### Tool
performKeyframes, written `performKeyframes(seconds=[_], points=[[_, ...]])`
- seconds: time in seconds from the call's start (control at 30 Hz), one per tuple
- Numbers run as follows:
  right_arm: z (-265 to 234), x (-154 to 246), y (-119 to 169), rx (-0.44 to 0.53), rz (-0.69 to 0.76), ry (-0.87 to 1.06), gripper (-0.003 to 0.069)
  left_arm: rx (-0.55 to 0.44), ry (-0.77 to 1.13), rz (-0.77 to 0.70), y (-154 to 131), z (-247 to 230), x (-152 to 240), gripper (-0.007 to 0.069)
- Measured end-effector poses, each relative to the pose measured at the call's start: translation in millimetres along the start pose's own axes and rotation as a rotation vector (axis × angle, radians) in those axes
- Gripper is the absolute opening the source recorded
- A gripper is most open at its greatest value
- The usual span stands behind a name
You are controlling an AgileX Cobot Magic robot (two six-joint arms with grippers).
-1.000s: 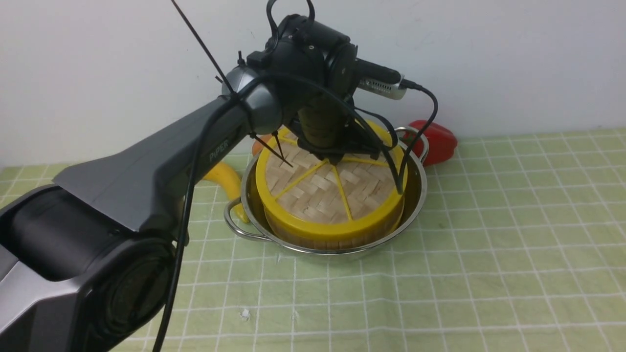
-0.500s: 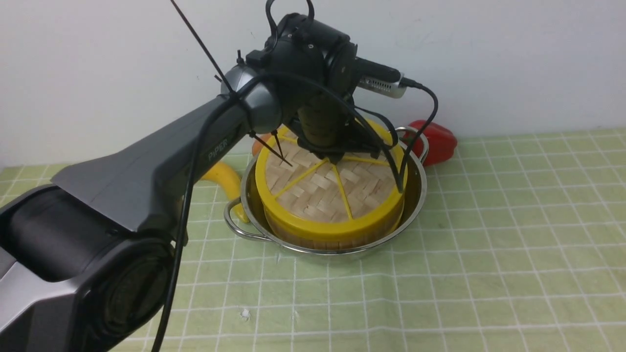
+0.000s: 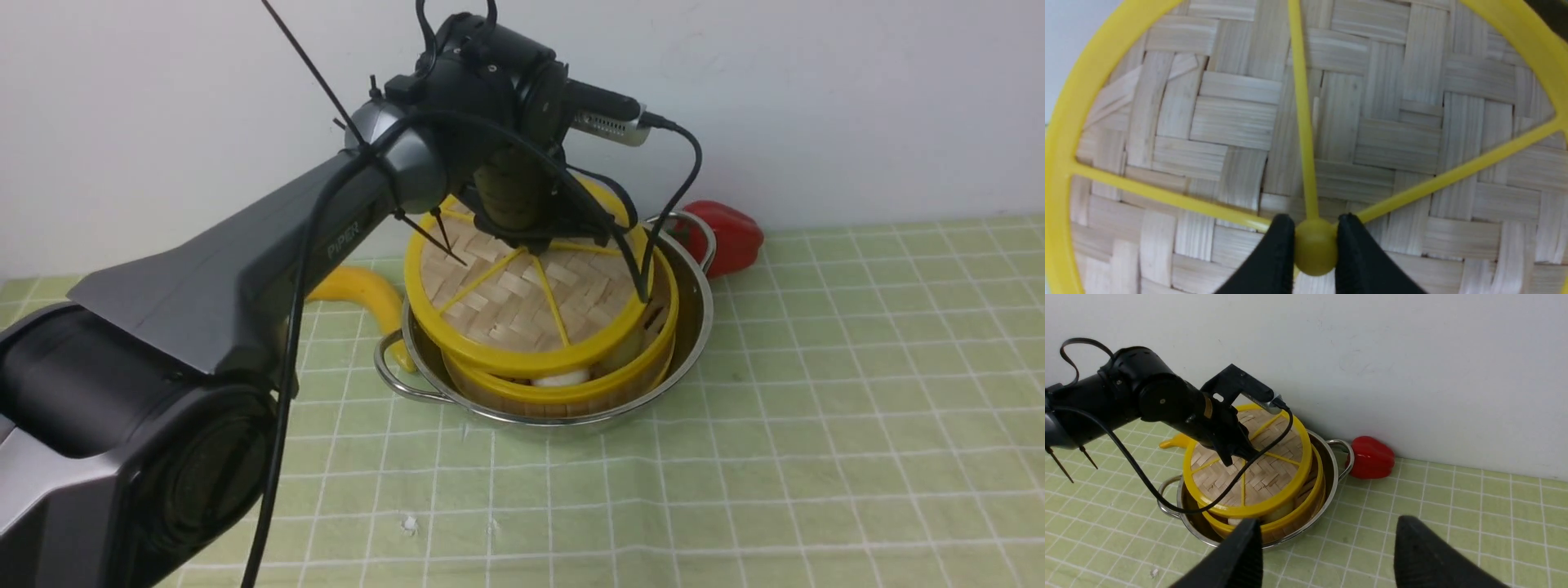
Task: Place the steamer in the pot on the green tablecloth, and put the lid on the steamer.
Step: 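Place the yellow bamboo steamer lid onto the steamer in the pot with the left gripper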
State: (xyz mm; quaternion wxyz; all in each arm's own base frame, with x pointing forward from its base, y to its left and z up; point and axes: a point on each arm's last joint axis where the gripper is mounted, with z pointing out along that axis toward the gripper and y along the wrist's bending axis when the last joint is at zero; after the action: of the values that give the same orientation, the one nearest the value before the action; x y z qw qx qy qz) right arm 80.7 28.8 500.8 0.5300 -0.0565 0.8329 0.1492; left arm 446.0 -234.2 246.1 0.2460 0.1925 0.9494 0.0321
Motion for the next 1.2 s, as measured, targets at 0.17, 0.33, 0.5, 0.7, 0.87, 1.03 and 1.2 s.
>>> performKeyframes(seconds=[0.17,0.33,0.5,0.7,0.87,1.03,1.2], points=[[0,0,0,0.000,0.000,0.000,0.0430,0.056,0.001,-0.019,-5,-1,0,0.0117],[0,0,0,-0.005,0.002,0.001,0.0430,0.066,0.000,-0.017,-6,-1,0,0.0117],[0,0,0,-0.005,0.002,0.001,0.0430,0.072,0.016,-0.022,-6,-2,1,0.0117],[0,0,0,-0.005,0.002,0.001,0.0430,0.073,0.022,-0.023,-6,-2,1,0.0117],[0,0,0,-0.005,0.002,0.001,0.0430,0.073,0.022,-0.023,-6,-2,1,0.0117],[0,0,0,-0.005,0.002,0.001,0.0430,0.075,0.023,-0.025,-6,-7,1,0.0117],[0,0,0,-0.005,0.002,0.001,0.0430,0.080,0.033,-0.034,-2,-26,1,0.0117]])
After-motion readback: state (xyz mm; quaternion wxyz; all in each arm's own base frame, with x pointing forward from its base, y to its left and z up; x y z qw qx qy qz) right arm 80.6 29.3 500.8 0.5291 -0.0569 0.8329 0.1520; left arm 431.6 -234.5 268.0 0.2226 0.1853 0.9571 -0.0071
